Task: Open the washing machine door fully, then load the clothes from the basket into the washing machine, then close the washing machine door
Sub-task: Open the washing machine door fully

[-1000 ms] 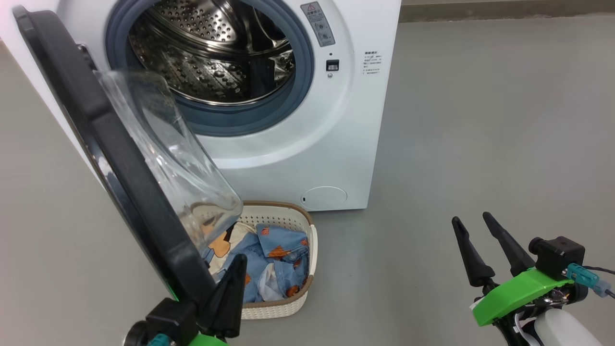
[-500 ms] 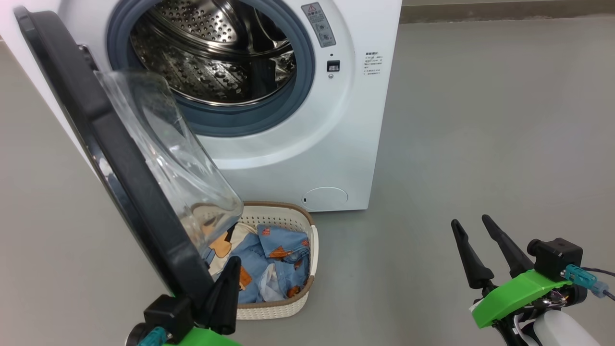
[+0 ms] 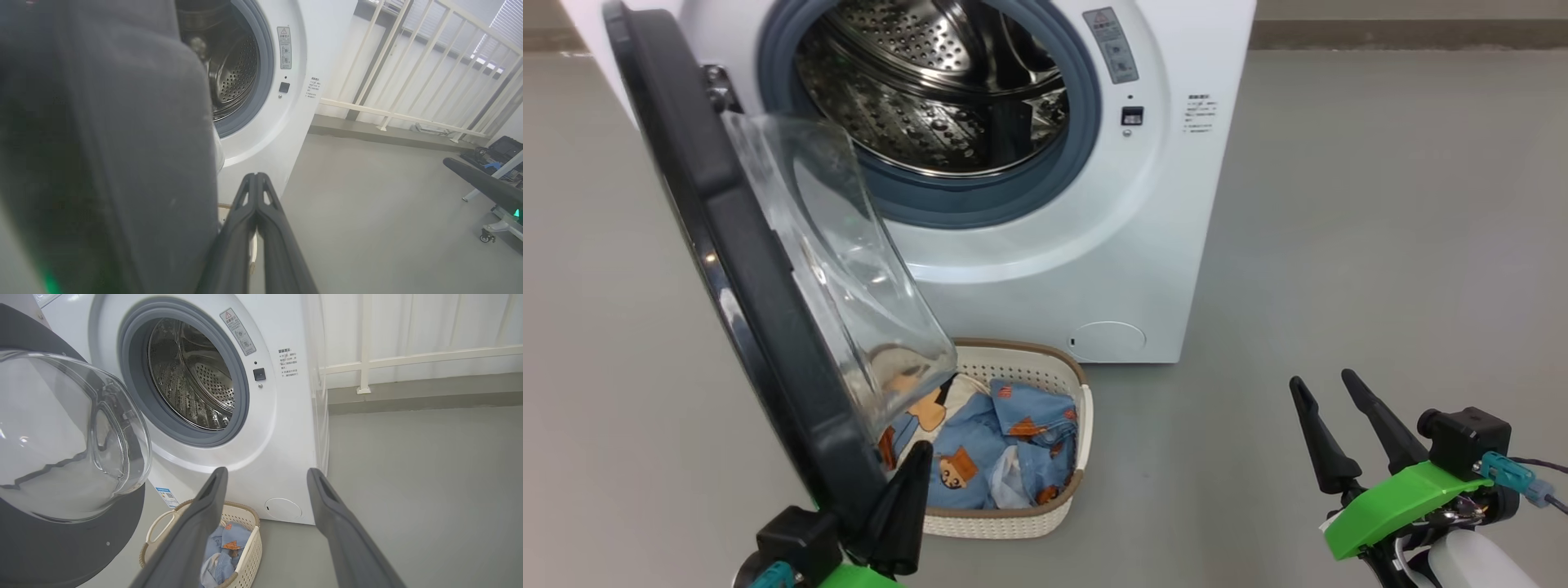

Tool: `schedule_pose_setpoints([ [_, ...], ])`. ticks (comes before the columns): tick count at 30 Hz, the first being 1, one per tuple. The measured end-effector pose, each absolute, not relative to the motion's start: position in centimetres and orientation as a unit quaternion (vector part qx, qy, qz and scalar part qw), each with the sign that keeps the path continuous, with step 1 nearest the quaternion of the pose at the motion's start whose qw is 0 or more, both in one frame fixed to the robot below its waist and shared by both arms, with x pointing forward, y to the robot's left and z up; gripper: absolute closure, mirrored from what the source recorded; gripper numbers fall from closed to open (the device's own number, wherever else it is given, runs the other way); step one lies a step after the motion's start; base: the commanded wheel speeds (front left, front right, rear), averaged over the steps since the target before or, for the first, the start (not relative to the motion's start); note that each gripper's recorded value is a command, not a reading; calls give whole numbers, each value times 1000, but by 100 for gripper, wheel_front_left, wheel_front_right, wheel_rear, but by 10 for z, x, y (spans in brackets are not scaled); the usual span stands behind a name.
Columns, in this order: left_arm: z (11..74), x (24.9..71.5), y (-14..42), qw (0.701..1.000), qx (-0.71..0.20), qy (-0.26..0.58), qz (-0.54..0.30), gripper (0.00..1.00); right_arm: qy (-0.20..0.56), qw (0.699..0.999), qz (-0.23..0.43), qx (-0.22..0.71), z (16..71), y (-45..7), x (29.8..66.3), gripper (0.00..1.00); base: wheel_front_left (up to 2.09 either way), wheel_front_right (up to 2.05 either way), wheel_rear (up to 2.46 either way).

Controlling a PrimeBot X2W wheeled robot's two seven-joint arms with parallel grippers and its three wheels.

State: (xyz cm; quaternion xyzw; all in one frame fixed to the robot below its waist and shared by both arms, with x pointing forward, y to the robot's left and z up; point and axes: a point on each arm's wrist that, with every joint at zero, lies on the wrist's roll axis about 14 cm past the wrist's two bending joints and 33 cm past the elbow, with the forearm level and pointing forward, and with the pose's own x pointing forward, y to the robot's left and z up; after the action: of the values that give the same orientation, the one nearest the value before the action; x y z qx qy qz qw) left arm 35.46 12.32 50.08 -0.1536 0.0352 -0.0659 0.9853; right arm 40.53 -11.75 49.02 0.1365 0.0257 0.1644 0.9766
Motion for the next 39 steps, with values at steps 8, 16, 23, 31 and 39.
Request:
schedule_pose_setpoints([
  [8,503,343,160,989,-146,26,-14,100,30,970,195,141,491,-92,410,0,0,0,0],
  [16,502,331,193,990,-134,28,35,100,35,963,223,144,490,-67,414,0,0,0,0],
  [23,501,318,232,987,-125,32,94,100,39,957,245,147,490,-48,418,0,0,0,0],
  [31,495,310,271,981,-119,49,146,100,52,953,258,152,482,-35,421,0,0,0,0],
  [39,482,310,316,971,-107,81,197,100,67,951,258,159,469,-31,427,0,0,0,0],
])
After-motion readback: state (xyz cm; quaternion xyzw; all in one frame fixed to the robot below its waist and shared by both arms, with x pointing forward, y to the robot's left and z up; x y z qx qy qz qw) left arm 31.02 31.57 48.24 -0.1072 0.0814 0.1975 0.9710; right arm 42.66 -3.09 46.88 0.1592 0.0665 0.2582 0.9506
